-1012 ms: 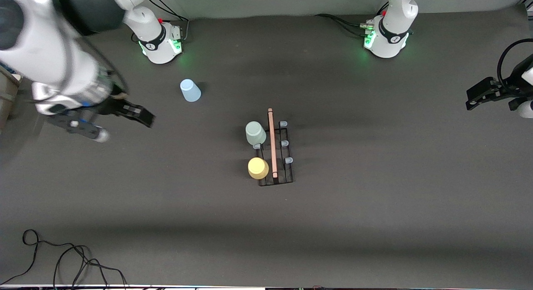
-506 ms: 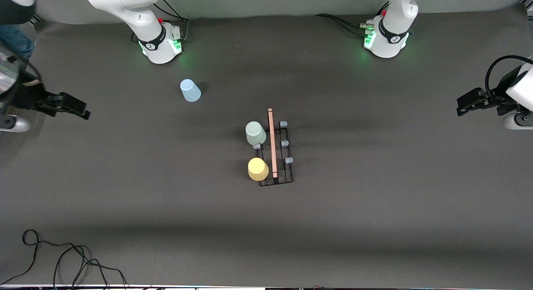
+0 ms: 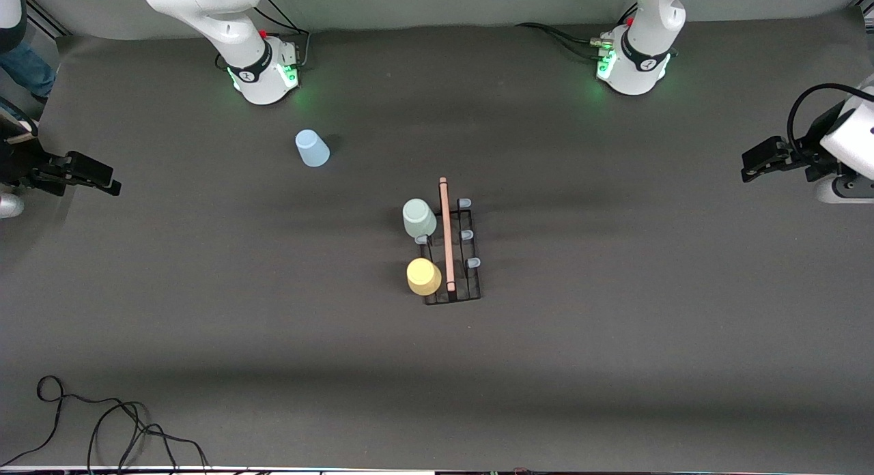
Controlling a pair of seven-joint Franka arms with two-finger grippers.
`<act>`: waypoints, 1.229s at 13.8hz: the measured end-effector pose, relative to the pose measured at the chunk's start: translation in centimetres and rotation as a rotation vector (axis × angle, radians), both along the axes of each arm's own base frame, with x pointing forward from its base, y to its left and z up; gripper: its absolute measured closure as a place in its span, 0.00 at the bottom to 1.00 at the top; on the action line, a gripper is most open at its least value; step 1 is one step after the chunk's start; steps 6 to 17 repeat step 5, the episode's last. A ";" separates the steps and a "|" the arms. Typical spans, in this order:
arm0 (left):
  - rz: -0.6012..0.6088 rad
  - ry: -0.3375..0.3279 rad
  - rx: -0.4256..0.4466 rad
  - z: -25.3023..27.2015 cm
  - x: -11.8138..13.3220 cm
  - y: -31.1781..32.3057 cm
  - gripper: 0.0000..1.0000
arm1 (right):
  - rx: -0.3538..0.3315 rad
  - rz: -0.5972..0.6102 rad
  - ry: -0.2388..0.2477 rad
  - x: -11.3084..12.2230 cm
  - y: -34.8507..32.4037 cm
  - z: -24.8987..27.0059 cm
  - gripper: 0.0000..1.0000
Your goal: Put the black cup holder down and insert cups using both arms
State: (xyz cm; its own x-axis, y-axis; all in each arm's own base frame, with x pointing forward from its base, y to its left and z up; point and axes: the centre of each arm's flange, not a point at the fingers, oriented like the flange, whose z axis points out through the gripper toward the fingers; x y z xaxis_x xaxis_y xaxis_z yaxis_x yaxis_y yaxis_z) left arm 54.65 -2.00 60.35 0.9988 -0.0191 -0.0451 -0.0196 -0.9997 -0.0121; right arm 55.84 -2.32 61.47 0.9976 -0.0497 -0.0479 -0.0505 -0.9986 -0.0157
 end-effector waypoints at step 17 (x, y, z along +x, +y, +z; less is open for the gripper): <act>-0.002 0.009 0.000 -0.7 -0.7 -0.1 0.00 | -0.003 0.006 -0.001 0.0 0.2 0.1 0.00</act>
